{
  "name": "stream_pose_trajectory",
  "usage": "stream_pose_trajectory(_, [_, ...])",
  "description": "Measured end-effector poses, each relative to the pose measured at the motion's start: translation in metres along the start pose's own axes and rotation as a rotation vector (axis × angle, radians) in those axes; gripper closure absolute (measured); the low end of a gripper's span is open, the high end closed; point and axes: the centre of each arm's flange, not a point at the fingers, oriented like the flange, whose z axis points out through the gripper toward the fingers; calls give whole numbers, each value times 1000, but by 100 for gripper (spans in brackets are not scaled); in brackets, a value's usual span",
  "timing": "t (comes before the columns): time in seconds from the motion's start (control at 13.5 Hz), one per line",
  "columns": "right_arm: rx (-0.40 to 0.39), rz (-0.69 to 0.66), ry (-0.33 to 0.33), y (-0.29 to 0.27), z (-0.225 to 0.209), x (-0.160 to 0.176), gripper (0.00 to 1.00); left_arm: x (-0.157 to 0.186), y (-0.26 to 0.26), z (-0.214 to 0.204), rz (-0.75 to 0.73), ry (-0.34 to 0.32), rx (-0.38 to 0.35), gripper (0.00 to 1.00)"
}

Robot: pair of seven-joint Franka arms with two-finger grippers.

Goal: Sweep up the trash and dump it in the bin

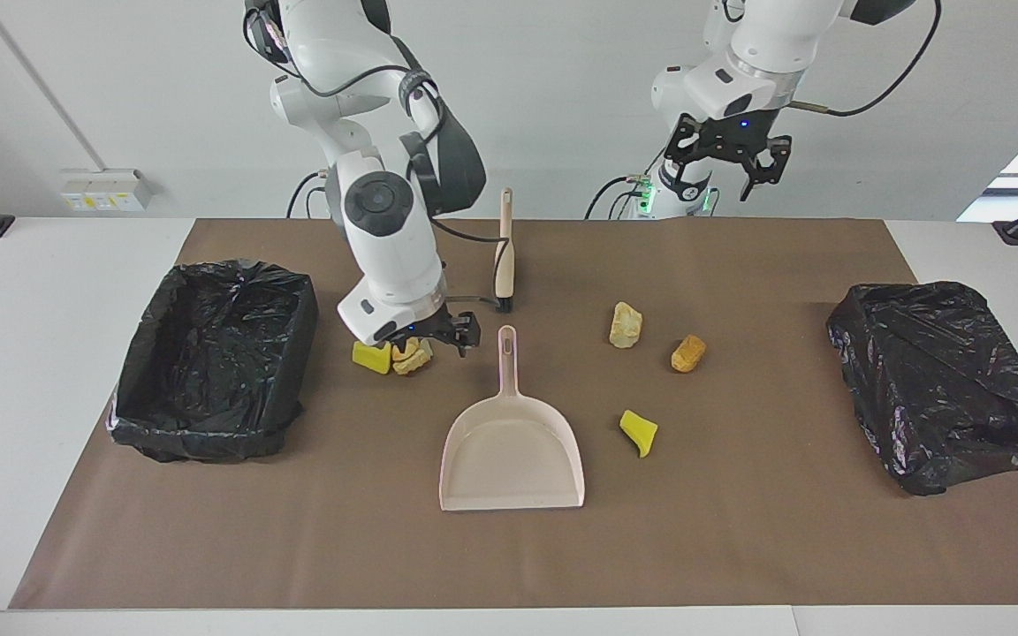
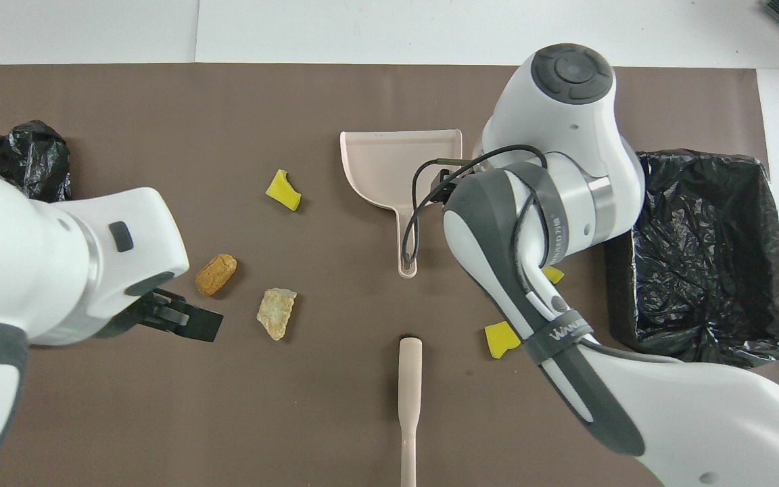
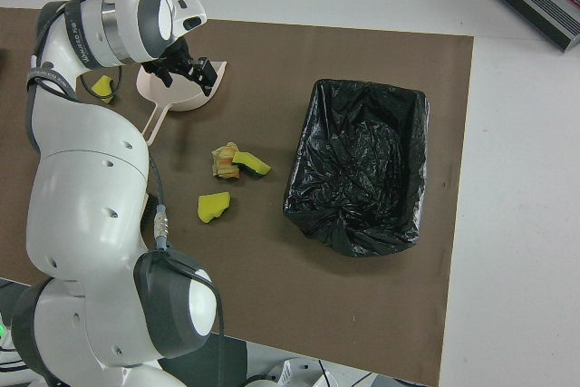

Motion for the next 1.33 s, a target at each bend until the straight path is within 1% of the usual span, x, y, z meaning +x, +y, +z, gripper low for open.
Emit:
stream_pose_trajectory(0.15, [4,-11,1,-34,24,-9,0,-3,41,30,6,-13,9,0])
stream_pose_trajectory(0.3, [11,-17,5,-50,36,-12,0,-7,79,59,22,-9,12,0])
stream_pose_trajectory(0.52, [13,-28,2,-57,40,-16,0,-23,98,81,47,-20,-4,0])
stream_pose_trajectory(0.74, [12,-45,8,-70,56,-19,0,-36,110,95,68,-15,-23,0])
stream_pose_trajectory(0.96, [-7,-63,-21,-72,74,-26,0,-43,133,117,95,-13,-34,0])
stream_pose_trajectory(1.03, [-11,-67,-26,-72,78,-27,4,-47,143,128,99,-14,-32,0])
stream_pose_trajectory(1.11, [-12,-71,-28,-71,80,-28,4,-52,154,140,101,-12,-30,0])
stream_pose_trajectory(1.18, [-13,-71,-29,-71,82,-28,11,-56,163,149,105,-12,-28,0])
stream_pose_trajectory(1.26, [-10,-70,-31,-71,82,-28,22,-60,171,157,113,-13,-26,0])
stream_pose_trajectory(1.33, [5,-63,-39,-72,82,-29,37,-65,183,168,106,-5,-26,0])
